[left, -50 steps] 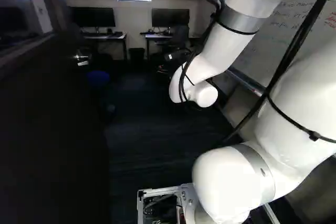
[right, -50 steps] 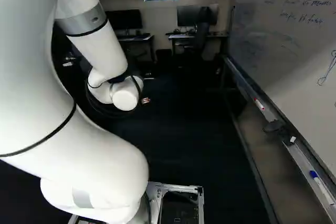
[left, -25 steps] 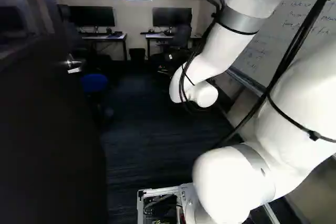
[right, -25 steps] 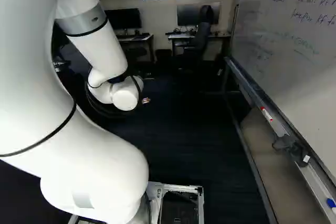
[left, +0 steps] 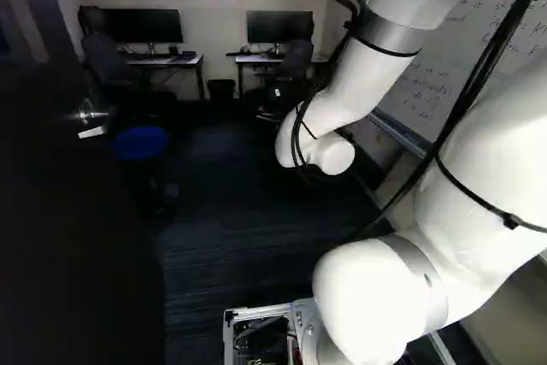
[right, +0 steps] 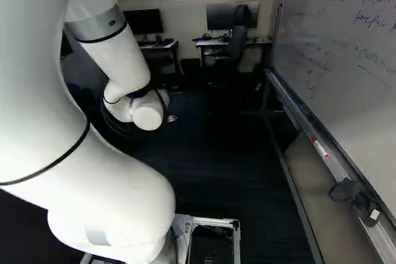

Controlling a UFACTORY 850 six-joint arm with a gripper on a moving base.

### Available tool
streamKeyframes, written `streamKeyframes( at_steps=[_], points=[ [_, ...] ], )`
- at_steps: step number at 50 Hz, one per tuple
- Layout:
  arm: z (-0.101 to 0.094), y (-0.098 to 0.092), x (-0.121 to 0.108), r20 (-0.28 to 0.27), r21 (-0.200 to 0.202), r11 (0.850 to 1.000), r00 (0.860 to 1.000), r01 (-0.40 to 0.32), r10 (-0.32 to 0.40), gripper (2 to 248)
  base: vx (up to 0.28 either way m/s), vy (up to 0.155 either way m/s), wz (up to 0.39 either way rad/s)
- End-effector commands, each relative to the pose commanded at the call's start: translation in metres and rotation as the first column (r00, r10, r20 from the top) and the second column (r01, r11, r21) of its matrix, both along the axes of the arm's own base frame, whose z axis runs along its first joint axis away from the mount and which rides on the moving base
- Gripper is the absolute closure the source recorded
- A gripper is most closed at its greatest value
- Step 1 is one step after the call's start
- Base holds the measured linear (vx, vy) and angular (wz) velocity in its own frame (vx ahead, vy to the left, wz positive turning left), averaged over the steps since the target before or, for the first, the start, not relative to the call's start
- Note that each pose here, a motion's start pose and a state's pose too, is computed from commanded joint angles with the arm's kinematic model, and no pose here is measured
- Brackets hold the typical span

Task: Open the door and move inside

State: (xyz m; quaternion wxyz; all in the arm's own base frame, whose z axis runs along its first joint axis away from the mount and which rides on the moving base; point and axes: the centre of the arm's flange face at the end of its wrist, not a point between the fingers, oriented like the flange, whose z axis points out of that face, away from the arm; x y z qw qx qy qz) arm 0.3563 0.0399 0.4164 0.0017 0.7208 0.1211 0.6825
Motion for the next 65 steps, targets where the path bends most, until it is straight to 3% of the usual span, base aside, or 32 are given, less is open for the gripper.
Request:
streamKeyframes(
  at_steps=[45,65],
  points=[
    [0.0000,0.0000,0.0000,0.000,0.000,1.000,1.000,0.000,0.000,3,0.193,-0.012,-0.019],
    [0.0000,0.0000,0.0000,0.000,0.000,1.000,1.000,0.000,0.000,3,0.047,0.001,-0.005]
  ],
)
